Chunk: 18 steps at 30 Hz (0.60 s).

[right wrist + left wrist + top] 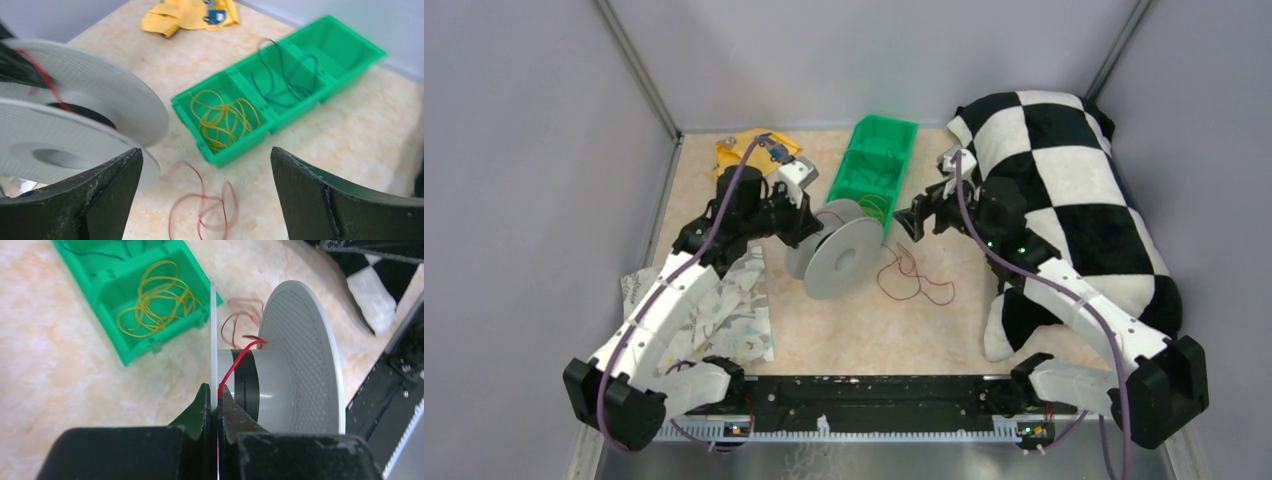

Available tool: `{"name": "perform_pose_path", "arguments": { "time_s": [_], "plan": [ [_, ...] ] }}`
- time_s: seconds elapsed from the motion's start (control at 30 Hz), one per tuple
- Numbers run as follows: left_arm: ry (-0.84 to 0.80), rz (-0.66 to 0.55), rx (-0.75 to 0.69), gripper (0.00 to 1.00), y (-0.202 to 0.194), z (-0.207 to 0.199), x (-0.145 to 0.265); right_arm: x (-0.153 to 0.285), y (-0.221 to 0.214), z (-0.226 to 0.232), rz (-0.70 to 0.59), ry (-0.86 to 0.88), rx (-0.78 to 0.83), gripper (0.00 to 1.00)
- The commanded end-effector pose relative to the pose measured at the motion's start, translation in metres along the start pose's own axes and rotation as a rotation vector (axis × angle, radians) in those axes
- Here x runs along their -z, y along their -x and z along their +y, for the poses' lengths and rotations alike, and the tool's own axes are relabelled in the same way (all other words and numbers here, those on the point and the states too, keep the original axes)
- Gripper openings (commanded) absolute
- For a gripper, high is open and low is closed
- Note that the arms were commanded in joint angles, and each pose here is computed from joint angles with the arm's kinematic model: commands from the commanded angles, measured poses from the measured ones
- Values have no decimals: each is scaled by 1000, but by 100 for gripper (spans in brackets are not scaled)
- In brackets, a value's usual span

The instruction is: Wrap the cables

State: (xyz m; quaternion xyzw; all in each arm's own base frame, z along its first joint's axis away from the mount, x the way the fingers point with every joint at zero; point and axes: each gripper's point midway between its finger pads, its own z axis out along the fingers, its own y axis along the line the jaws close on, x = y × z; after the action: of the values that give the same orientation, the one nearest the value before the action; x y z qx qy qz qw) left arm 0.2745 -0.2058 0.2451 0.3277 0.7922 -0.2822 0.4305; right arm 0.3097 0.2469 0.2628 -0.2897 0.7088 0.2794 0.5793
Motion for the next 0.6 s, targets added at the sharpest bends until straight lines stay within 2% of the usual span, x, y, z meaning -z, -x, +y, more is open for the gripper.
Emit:
{"name": "perform_pose_path", "arguments": {
  "time_s": [0.0, 0.13, 0.33, 0.57],
  "plan": [
    [128, -227, -15, 0, 68, 5, 37, 23, -31, -24, 93, -180, -175, 99],
    [174, -278, 44, 0, 75, 3, 56, 33, -58, -14, 161, -166, -268, 99],
    [209, -317, 112, 0, 72, -4, 78, 43, -89, 4, 153, -130, -369, 99],
    [218, -370, 197, 0, 78, -10, 92, 38, -104, 48, 119, -50, -344, 99]
  ]
}}
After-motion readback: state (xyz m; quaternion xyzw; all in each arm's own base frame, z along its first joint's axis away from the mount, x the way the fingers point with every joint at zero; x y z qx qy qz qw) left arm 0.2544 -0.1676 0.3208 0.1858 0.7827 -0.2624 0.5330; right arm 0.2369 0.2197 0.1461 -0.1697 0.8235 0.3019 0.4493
